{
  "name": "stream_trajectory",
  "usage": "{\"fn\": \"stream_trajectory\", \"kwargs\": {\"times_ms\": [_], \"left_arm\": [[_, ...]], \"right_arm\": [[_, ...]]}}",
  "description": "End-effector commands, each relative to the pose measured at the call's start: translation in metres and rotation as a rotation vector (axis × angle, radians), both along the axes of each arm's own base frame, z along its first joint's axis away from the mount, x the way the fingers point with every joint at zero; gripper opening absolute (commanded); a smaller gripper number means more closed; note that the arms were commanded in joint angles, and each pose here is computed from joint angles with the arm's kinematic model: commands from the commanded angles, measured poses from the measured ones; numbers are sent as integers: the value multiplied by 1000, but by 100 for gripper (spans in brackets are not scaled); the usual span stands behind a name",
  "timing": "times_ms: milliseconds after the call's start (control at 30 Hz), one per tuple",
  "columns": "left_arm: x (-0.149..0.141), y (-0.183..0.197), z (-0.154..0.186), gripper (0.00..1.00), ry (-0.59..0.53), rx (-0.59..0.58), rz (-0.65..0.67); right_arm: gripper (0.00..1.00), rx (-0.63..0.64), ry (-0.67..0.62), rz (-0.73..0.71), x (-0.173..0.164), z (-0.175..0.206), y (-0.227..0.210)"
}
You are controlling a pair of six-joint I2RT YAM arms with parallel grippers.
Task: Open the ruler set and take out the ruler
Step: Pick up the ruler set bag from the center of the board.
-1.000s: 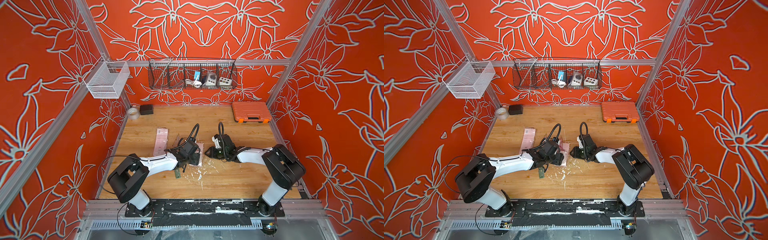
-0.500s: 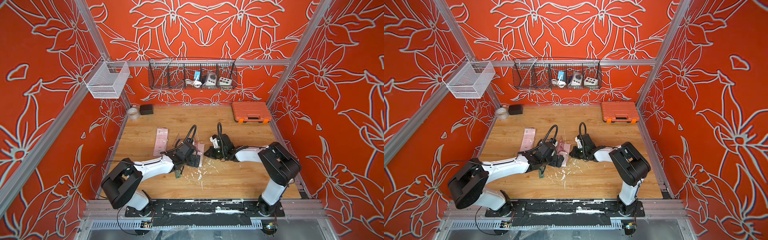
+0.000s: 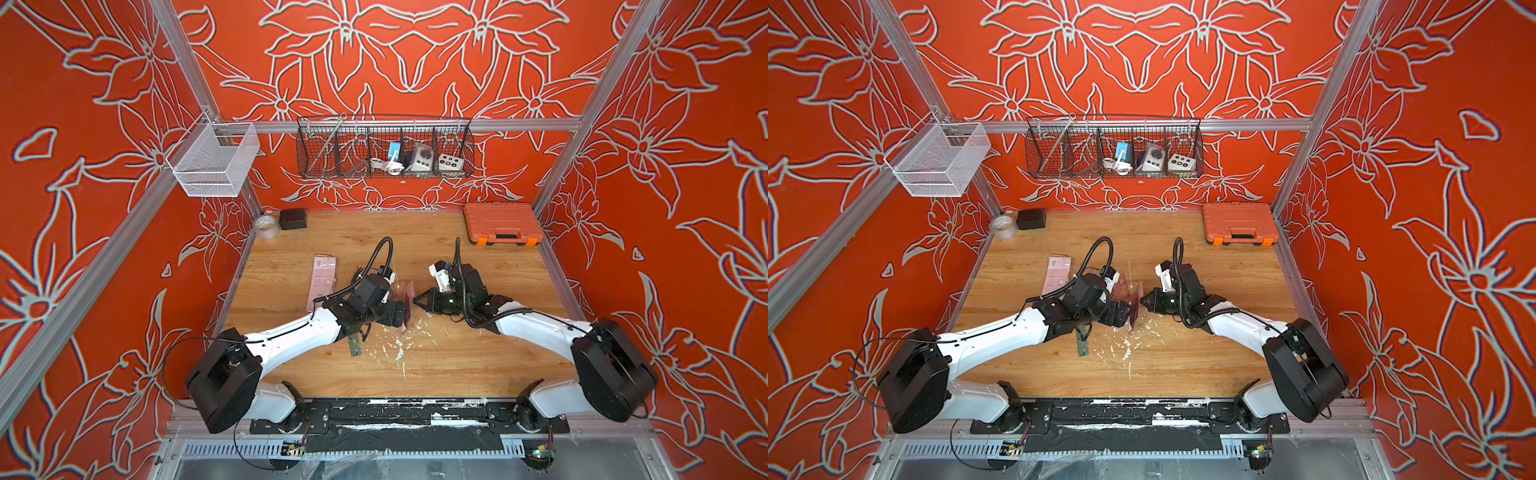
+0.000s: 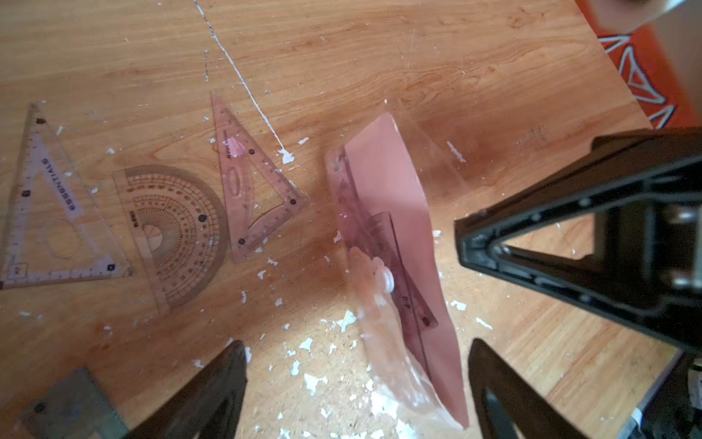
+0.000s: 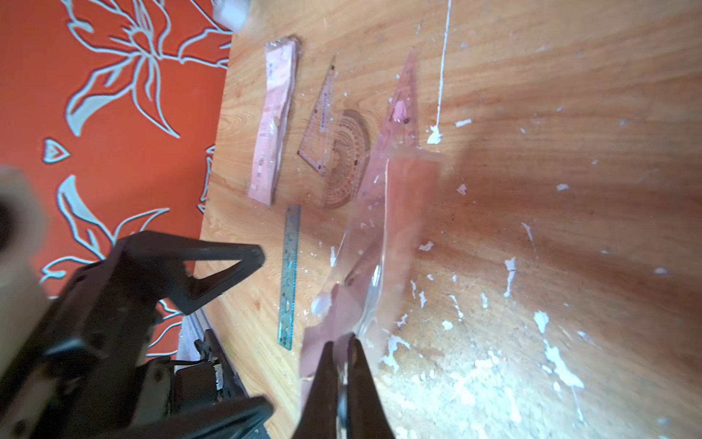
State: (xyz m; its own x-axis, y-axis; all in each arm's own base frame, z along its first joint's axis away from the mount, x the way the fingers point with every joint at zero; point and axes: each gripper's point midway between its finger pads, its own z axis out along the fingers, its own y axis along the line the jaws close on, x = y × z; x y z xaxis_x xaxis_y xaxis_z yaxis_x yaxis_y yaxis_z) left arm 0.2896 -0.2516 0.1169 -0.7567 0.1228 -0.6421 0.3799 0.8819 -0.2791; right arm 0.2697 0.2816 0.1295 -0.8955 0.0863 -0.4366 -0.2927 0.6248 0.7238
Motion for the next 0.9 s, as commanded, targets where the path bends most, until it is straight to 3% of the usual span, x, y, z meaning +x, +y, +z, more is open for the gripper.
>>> {"fn": "stream_trajectory", "kwargs": {"times_ms": [0,267,600,867], "left_arm": [[-2,0,-11,84,47,33,-15],[2,-13,-16,79,77,14,-39],[-7,-23,4,72,94,-114,-31],[-3,-37,-18,73,111,-18,-50]], "right_arm": [[0,-30,-27,-23,-3,6,-9],[0,-34,-48,-31,-6,8,-14],[0,-72,-43,-111,-4,-1,-26],[0,-67,-47,-128,-4,1,-28]]}}
